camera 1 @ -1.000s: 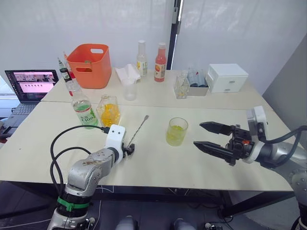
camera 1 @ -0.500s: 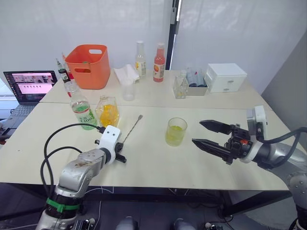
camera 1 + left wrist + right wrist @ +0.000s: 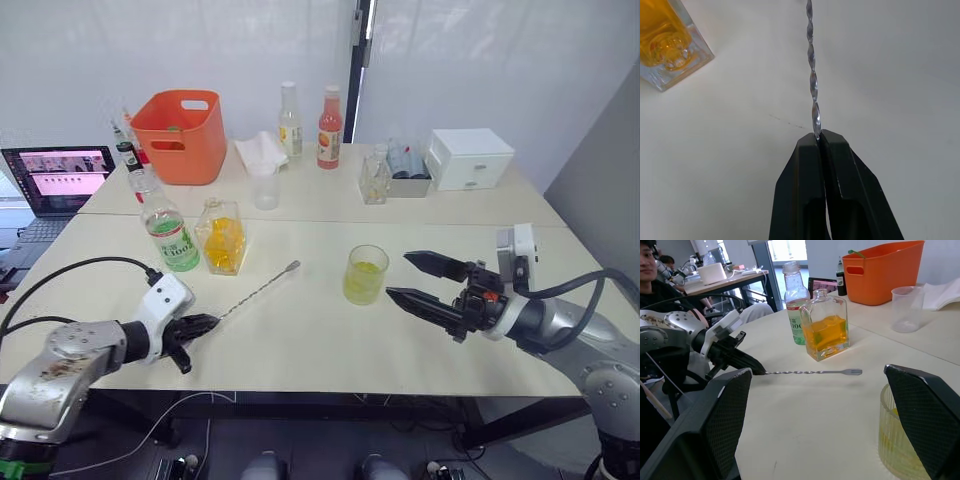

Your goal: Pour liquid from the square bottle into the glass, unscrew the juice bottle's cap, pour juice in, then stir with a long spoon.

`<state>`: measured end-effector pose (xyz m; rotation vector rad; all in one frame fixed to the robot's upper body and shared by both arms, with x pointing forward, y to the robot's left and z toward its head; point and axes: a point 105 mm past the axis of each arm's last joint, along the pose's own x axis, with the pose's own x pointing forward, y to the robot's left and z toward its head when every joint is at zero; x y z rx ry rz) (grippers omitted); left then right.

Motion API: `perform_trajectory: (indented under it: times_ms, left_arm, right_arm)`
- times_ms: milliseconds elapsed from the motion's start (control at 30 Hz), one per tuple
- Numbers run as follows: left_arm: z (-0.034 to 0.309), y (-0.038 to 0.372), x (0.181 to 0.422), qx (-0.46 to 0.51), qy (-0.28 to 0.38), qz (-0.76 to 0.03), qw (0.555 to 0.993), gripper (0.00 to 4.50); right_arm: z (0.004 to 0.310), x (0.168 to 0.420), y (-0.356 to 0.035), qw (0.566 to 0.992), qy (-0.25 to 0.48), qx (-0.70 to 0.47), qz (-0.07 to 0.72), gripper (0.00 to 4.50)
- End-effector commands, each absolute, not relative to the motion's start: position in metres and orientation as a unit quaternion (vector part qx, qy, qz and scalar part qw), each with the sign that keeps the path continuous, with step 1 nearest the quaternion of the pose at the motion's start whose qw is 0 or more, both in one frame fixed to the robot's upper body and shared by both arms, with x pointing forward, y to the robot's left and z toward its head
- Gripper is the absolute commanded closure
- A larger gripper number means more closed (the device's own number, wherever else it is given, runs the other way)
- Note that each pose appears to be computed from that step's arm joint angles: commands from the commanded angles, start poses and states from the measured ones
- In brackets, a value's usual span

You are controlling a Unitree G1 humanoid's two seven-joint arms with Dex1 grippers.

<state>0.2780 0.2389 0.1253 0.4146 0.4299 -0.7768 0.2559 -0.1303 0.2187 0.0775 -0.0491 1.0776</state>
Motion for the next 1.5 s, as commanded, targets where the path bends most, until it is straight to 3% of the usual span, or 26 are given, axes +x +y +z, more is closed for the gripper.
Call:
perform_trajectory:
  times_ms: [33,200,400,800,1067,1400,1500]
  left_arm:
    - [0.129,0.246,0.277,0.239,0.199,-0.421,0.852,4.49]
    - [0.108,0.258,0.278,0.286,0.227,-0.449,0.816,4.49]
    - [0.103,0.259,0.281,0.284,0.238,-0.451,0.812,4.49]
    - [0.139,0.242,0.282,0.230,0.250,-0.465,0.818,0.62]
    - [0.149,0.231,0.286,0.238,0.293,-0.460,0.804,0.62]
    - [0.115,0.236,0.298,0.271,0.316,-0.453,0.789,0.62]
    - [0.106,0.236,0.298,0.275,0.324,-0.456,0.782,1.41]
  right_arm:
    - [0.228,0.251,-0.127,0.853,-0.049,0.027,0.518,0.00]
    - [0.229,0.248,-0.127,0.856,-0.049,0.027,0.514,0.00]
    - [0.230,0.247,-0.126,0.860,-0.044,0.027,0.509,0.00]
    - [0.227,0.244,-0.130,0.870,-0.035,0.024,0.491,0.00]
    - [0.227,0.244,-0.129,0.873,-0.039,0.027,0.485,0.00]
    - [0.227,0.242,-0.130,0.881,-0.046,0.032,0.470,0.00]
    - [0.229,0.243,-0.130,0.882,-0.049,0.032,0.467,0.00]
